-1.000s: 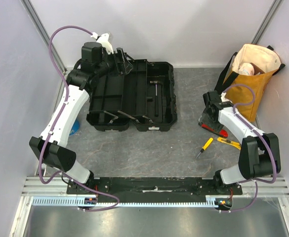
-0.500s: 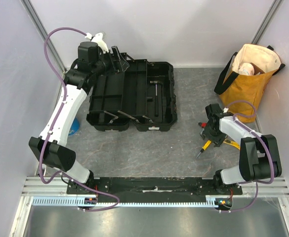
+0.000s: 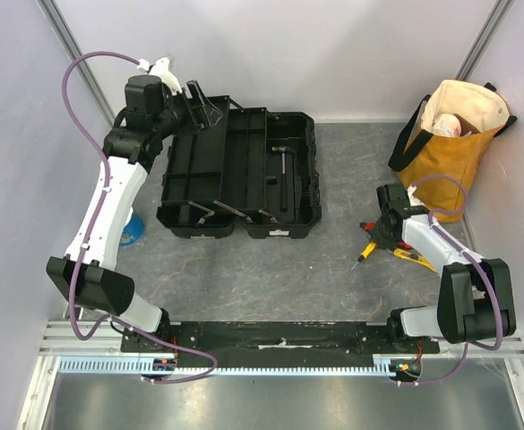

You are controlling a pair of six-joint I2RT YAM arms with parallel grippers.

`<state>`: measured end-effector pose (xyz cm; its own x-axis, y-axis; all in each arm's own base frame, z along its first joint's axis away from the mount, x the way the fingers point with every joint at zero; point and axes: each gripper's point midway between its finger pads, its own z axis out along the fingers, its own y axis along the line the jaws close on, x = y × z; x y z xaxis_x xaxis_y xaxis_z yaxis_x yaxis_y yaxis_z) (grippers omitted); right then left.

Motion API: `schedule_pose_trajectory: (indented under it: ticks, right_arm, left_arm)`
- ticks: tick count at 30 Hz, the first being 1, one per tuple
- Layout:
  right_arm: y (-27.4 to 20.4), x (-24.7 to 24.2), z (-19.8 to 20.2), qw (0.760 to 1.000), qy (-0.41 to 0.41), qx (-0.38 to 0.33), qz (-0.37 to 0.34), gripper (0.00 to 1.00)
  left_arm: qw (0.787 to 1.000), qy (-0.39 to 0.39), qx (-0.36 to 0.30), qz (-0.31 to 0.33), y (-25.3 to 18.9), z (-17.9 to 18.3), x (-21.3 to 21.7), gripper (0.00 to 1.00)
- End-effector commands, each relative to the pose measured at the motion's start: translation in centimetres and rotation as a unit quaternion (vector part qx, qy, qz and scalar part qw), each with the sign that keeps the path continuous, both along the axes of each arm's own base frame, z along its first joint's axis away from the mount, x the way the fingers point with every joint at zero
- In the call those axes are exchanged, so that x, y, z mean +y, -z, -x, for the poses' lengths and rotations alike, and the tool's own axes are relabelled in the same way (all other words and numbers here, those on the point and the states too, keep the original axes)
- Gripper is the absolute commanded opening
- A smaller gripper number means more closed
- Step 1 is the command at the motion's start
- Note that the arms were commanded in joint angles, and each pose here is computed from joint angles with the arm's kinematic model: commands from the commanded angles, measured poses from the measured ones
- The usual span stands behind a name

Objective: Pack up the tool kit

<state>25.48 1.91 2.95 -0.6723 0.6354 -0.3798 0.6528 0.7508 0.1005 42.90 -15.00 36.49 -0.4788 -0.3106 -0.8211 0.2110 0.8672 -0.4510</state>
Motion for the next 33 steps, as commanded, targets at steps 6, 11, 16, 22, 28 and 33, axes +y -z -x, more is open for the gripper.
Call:
schedule_pose_trajectory:
  ticks: [6,11,16,22,28,33]
  right_arm:
    - [-15.0,5.0,-12.5,0.965,-0.093,-0.236,-0.059,0.0]
    - [-22.1,13.3,-16.8,0.913,-0.196,-0.334,-0.127,0.0]
    - [-24.6,23.1,-18.1,0.864,-0.286,-0.374,-0.179,0.0]
    - [-25.4,31.1,-18.2,0.831,-0.338,-0.388,-0.214,0.0]
    - [-25.0,36.4,-17.9,0.813,-0.372,-0.39,-0.219,0.0]
    - [-23.5,38.7,-17.8,0.819,-0.381,-0.384,-0.191,0.0]
  left_arm:
    - [0.999,0.0,-0.042,0.028,-3.6,1.3,0.6,0.77]
    - [0.999,-0.001,-0.044,0.028,-3.9,2.1,0.9,0.77]
    - [0.999,0.0,-0.044,0.024,-4.2,3.0,1.3,0.77]
    - [0.999,-0.004,-0.043,0.016,-4.2,4.4,1.9,0.77]
    - [0.999,-0.006,-0.041,0.015,-4.1,5.4,2.2,0.77]
    - [0.999,-0.004,-0.04,0.012,-4.0,5.7,2.4,0.77]
